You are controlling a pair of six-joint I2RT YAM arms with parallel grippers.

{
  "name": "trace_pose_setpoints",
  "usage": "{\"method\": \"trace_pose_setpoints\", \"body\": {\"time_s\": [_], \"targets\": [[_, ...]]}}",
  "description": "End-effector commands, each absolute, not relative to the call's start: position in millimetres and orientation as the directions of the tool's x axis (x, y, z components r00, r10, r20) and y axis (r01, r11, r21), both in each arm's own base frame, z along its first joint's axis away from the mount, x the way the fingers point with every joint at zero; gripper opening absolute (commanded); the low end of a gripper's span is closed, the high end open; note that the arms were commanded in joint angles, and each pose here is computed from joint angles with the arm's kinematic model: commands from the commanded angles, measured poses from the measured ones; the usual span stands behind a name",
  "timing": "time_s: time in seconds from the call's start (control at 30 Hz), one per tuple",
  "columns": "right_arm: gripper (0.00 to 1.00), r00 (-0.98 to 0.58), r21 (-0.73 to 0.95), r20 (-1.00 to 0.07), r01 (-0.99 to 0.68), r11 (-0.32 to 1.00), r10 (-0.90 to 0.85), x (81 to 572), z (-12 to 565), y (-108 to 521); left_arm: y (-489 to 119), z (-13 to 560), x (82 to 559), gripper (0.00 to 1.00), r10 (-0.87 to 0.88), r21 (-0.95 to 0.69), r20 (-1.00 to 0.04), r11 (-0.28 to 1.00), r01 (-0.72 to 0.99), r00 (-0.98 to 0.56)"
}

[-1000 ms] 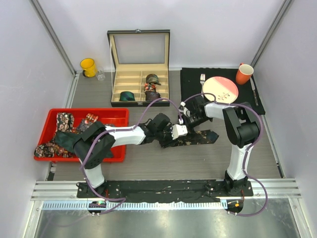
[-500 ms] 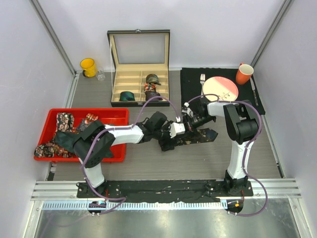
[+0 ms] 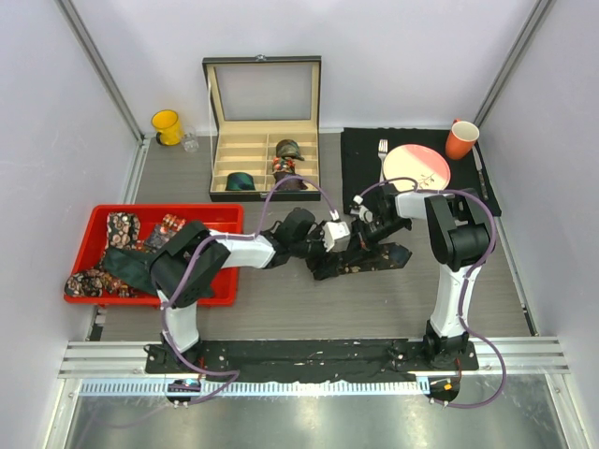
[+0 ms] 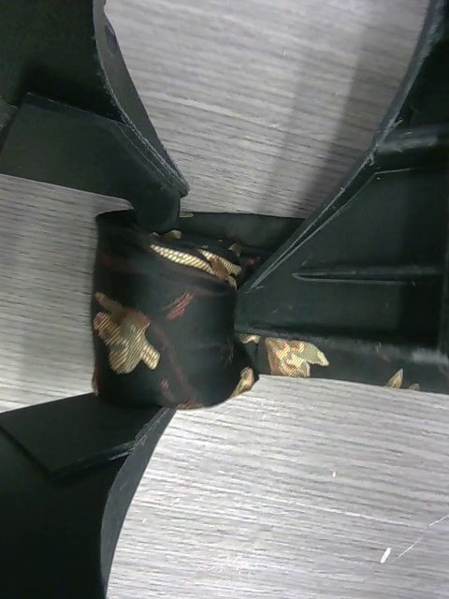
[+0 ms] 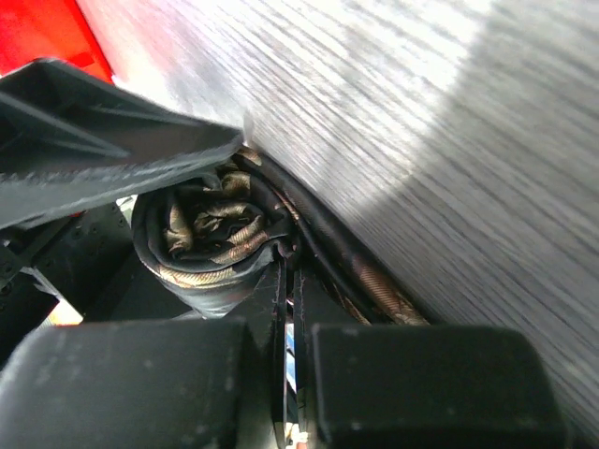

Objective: Roll the ties
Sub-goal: Roll the tie at the center of the board.

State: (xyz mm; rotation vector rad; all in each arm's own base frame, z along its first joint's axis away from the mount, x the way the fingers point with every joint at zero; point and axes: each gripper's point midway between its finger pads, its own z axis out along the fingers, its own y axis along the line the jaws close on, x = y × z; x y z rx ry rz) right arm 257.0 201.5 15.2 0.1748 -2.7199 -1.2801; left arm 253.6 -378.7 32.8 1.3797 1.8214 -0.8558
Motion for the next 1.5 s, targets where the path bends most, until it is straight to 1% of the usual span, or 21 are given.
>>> {"method": "trace_pose_setpoints", "body": {"time_s": [0.0, 0.1, 0.13, 0.2, 0.23, 0.27, 0.3, 0.43, 0.47, 0.63, 0.83, 0.97, 1.03, 1.07, 1.1, 1.13, 1.2, 1.23, 1.27, 1.37, 1.47], "targets": [[0.01, -0.983, 0.58, -0.05, -0.173, 0.796, -0.177, 276.1, -30.9, 173.7, -395.4, 38.1, 259.1, 0.78, 0.455, -0.14, -0.862, 0.211, 0.967, -0.224], [0.01, -0.984, 0.586, -0.043, -0.167, 0.793, -0.175, 274.4, -32.2, 175.0, -392.1, 28.2, 256.9, 0.71, 0.466, -0.122, -0.861, 0.202, 0.972, -0.204], [0.01, -0.983, 0.59, -0.042, -0.169, 0.79, -0.18, 273.5, -32.3, 176.9, -391.5, 26.2, 256.8, 0.61, 0.472, -0.11, -0.861, 0.193, 0.975, -0.191], [0.01, -0.982, 0.621, -0.038, -0.167, 0.765, -0.184, 272.5, -26.6, 183.4, -387.8, 24.7, 254.8, 0.5, 0.491, -0.091, -0.854, 0.181, 0.979, -0.17], [0.01, -0.982, 0.636, -0.038, -0.165, 0.754, -0.183, 272.1, -22.5, 185.9, -384.4, 24.1, 254.7, 0.4, 0.507, -0.073, -0.848, 0.181, 0.981, -0.157], [0.04, -0.981, 0.655, -0.054, -0.175, 0.736, -0.185, 274.1, -13.2, 189.7, -380.0, 23.2, 256.6, 0.36, 0.53, -0.031, -0.84, 0.169, 0.985, -0.118], [0.15, -0.98, 0.66, -0.066, -0.186, 0.728, -0.19, 276.9, -5.7, 190.7, -368.0, 14.4, 254.3, 0.33, 0.585, -0.022, -0.801, 0.186, 0.982, -0.129], [0.37, -0.978, 0.712, -0.11, -0.202, 0.673, -0.177, 283.5, 32.4, 194.1, -334.2, 9.8, 246.7, 0.2, 0.696, 0.021, -0.708, 0.192, 0.981, -0.121], [0.39, -0.977, 0.721, -0.119, -0.209, 0.66, -0.18, 283.8, 39.5, 194.3, -323.4, 3.3, 238.8, 0.2, 0.725, 0.003, -0.674, 0.192, 0.981, -0.14], [0.55, -0.974, 0.801, -0.127, -0.212, 0.56, -0.187, 269.2, 76.5, 208.6, -313.8, -2.2, 228.4, 0.19, 0.757, -0.041, -0.628, 0.199, 0.979, -0.18], [0.56, -0.975, 0.841, -0.094, -0.186, 0.508, -0.2, 254.8, 79.5, 240.1, -320.3, -6.3, 234.0, 0.22, 0.769, -0.06, -0.608, 0.203, 0.977, -0.197], [0.52, -0.977, 0.811, -0.076, -0.177, 0.558, -0.198, 254.6, 57.7, 243.5, -323.8, -3.6, 238.3, 0.27, 0.768, -0.052, -0.611, 0.204, 0.978, -0.193], [0.4, -0.974, 0.788, -0.078, -0.19, 0.586, -0.212, 256.1, 46.0, 238.4, -324.2, -2.9, 238.7, 0.31, 0.767, -0.051, -0.613, 0.204, 0.978, -0.192], [0.27, -0.975, 0.77, -0.055, -0.179, 0.612, -0.216, 255.5, 36.7, 234.4, -324.7, -2.8, 238.0, 0.33, 0.767, -0.052, -0.613, 0.202, 0.978, -0.191], [0.04, -0.973, 0.759, -0.056, -0.186, 0.624, -0.222, 255.3, 31.3, 229.9, -325.8, 0.5, 238.8, 0.39, 0.762, -0.049, -0.619, 0.204, 0.978, -0.19], [0.01, -0.976, 0.748, -0.049, -0.177, 0.64, -0.213, 257.1, 27.3, 224.4, -325.6, 1.5, 238.3, 0.43, 0.757, -0.05, -0.625, 0.204, 0.978, -0.19], [0.01, -0.976, 0.713, -0.034, -0.175, 0.679, -0.217, 254.4, 14.9, 211.2, -328.7, 10.9, 238.9, 0.56, 0.733, -0.048, -0.655, 0.199, 0.979, -0.181], [0.01, -0.977, 0.699, -0.021, -0.165, 0.696, -0.212, 253.5, 10.7, 203.8, -331.0, 14.3, 241.2, 0.6, 0.713, -0.037, -0.68, 0.2, 0.979, -0.171], [0.01, -0.978, 0.673, 0.0, -0.156, 0.723, -0.211, 250.6, 1.0, 195.3, -333.8, 18.5, 241.8, 0.69, 0.698, -0.032, -0.697, 0.198, 0.98, -0.164], [0.01, -0.973, 0.626, 0.019, -0.167, 0.762, -0.229, 244.3, -13.8, 180.2, -346.2, 34.9, 245.6, 0.76, 0.632, -0.013, -0.765, 0.176, 0.984, -0.124], [0.01, -0.975, 0.574, 0.034, -0.162, 0.803, -0.221, 246.2, -26.2, 168.6, -362.2, 50.0, 247.3, 0.79, 0.563, -0.017, -0.821, 0.142, 0.99, -0.095]]}}
